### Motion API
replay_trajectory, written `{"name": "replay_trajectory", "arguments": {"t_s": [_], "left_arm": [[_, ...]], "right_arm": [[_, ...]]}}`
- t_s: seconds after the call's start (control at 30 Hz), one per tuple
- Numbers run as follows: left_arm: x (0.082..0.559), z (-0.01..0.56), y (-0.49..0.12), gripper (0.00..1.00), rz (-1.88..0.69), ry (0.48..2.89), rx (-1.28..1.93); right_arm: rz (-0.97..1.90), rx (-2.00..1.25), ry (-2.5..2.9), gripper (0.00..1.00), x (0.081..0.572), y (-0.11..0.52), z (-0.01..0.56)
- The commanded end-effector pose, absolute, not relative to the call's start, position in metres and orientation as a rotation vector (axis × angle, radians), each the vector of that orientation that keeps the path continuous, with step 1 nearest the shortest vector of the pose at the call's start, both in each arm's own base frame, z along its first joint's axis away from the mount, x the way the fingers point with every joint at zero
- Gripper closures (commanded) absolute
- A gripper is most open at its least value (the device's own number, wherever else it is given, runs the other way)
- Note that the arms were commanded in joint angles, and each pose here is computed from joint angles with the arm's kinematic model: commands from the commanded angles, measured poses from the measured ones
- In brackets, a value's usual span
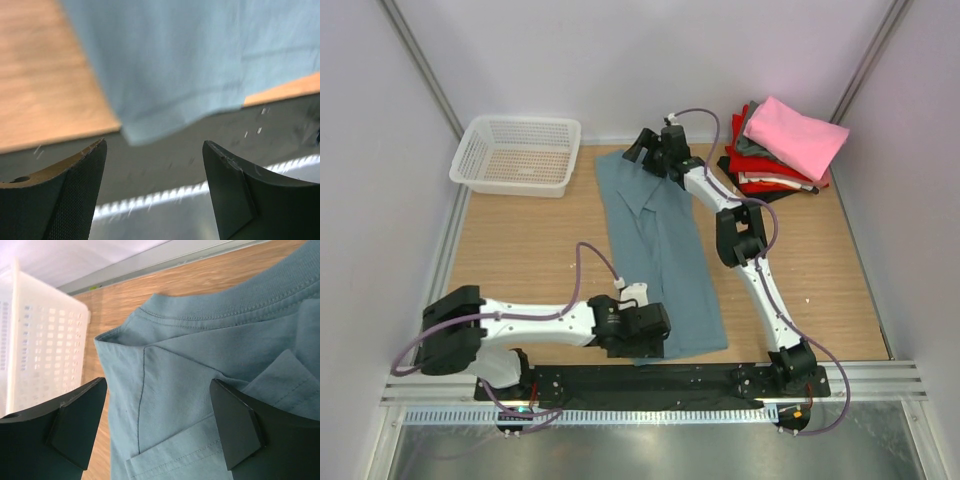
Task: Fold and stack the t-shirts
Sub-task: Fold the tshirt
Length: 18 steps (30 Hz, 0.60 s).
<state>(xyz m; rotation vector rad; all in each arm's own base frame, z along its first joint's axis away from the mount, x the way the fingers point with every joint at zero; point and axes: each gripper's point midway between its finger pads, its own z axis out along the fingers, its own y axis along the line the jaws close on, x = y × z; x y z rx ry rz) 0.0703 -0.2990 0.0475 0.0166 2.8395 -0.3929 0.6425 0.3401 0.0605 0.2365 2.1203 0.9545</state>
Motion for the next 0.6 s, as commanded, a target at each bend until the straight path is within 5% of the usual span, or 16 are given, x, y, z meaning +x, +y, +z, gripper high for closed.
{"name": "replay_trajectory", "arguments": {"t_s": [0.0, 0.57], "left_arm": [[0.071, 0.088, -0.258, 0.21, -0.228, 2.754, -0.061], [0.093, 0.148, -0.199, 0.21, -0.180, 2.489, -0.112]], "right_arm": [[0.665, 0.408, 2.181, 0.09, 0.649, 0.287, 0.041], [0.742, 0.309, 1.961, 0.00, 0.637, 0.258, 0.236]]}}
